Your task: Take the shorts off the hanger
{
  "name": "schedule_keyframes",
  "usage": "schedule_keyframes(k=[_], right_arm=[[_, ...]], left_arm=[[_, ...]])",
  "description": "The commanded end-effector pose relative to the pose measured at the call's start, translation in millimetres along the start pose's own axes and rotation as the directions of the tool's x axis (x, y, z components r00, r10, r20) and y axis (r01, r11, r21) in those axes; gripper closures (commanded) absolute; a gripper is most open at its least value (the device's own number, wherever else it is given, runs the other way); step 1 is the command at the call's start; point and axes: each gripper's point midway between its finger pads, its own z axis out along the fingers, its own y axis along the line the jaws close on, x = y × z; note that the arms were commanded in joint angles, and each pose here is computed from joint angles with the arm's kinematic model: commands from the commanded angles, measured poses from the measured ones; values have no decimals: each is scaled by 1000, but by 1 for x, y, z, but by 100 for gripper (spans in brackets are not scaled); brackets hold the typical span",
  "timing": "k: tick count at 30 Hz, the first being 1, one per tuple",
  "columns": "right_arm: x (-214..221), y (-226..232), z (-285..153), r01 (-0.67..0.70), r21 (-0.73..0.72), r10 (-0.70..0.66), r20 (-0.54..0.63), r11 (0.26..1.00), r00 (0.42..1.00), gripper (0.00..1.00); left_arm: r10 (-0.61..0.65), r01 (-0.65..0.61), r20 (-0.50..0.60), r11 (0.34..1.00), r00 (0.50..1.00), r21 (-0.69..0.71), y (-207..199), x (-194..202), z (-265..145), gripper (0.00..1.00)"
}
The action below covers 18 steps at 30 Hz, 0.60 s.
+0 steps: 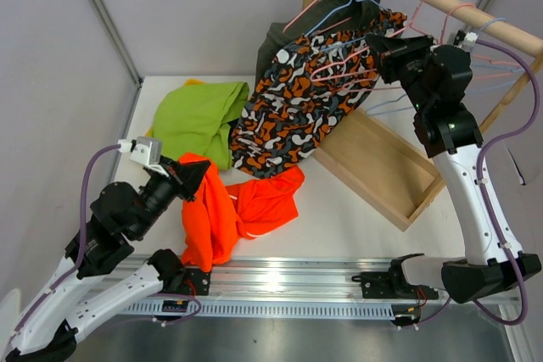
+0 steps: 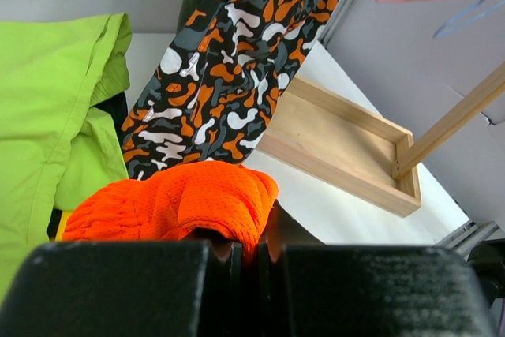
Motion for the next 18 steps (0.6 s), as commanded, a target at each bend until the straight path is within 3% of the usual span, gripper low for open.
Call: schedule_keyframes(k=[1, 9, 18], right_arm=[[8, -4, -6, -9, 3, 9, -39, 1000, 999, 100], [5, -43, -30, -32, 90, 31, 13, 995, 999, 100], [4, -55, -38, -39, 111, 37, 18, 993, 999, 100]], left_arm=[[-35, 33, 69, 999, 997, 31, -9, -20, 0, 100], [-26, 24, 82, 1000, 996, 20, -11, -32, 0, 100], [-37, 35, 83, 999, 996, 20, -11, -34, -2, 100]])
